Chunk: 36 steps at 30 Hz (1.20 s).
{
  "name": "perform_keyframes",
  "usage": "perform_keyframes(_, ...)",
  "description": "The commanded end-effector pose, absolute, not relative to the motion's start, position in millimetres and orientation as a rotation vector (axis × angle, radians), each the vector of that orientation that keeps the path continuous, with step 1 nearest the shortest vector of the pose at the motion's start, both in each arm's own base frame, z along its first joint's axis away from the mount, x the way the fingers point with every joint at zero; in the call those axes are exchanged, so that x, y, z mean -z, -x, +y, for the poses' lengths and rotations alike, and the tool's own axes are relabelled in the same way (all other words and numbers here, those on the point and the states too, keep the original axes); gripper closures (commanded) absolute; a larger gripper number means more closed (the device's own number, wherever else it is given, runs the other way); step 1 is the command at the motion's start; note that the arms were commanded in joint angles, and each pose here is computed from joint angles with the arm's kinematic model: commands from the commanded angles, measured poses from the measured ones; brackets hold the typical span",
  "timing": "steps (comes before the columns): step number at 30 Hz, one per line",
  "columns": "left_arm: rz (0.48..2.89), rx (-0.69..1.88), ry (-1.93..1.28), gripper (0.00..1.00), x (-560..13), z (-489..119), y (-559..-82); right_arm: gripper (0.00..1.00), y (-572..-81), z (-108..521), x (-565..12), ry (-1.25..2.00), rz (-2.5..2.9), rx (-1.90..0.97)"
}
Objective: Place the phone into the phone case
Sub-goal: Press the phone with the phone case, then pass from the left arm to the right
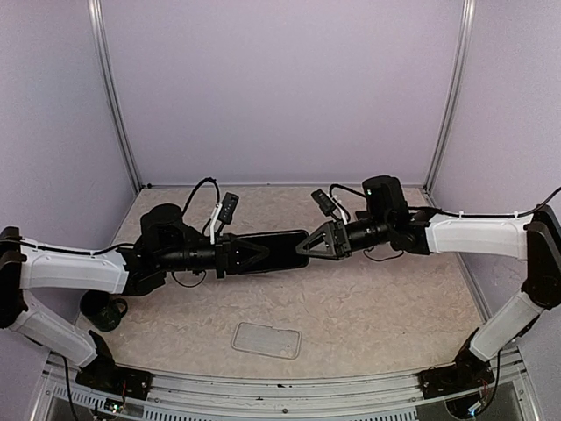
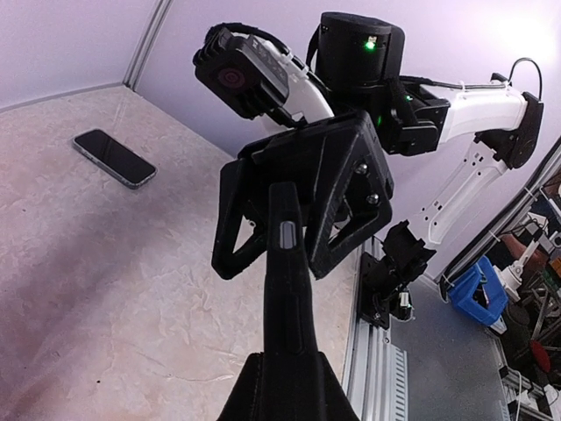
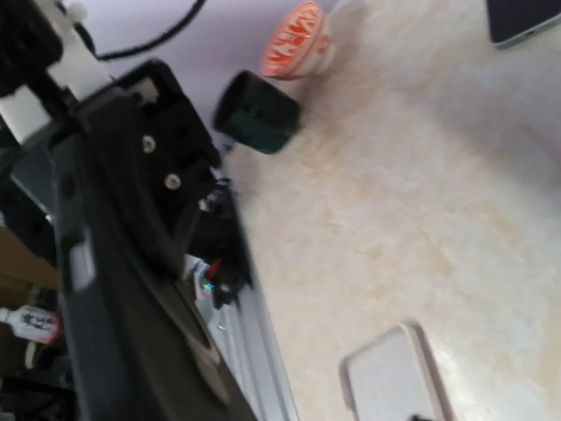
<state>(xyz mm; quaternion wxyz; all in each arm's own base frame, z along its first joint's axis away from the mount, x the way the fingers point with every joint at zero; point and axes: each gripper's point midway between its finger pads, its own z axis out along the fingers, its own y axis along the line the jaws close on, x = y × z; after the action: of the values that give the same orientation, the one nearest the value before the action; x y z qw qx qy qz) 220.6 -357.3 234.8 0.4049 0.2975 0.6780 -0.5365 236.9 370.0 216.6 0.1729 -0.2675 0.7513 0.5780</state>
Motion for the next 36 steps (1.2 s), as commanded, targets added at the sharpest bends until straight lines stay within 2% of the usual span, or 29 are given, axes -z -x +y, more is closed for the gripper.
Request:
perform_keyframes(1,1.642,1.389,-0.755,1.0,-253,-358,-223,0.31,-231,356,-216,0.874,2.136,-1.447)
perform_keyframes(4,1.66,1.409,-0.737,1.0,-252,-356,-226,0.18,-229,348,-222,0.937,2.087,-1.367)
perform_keyframes(7,1.684,1.442,-0.727,1.0,-250,-357,-228,0.01,-228,340,-224,0.985,2.057,-1.277)
perform_keyframes(23,1.879,1.583,-0.716,1.0,-224,-377,-236,0.01,-212,317,-245,1.189,1.656,-0.82)
perform_keyframes(36,2.004,1.614,-0.741,1.0,-203,-395,-233,0.01,-207,349,-212,1.335,1.63,-0.528)
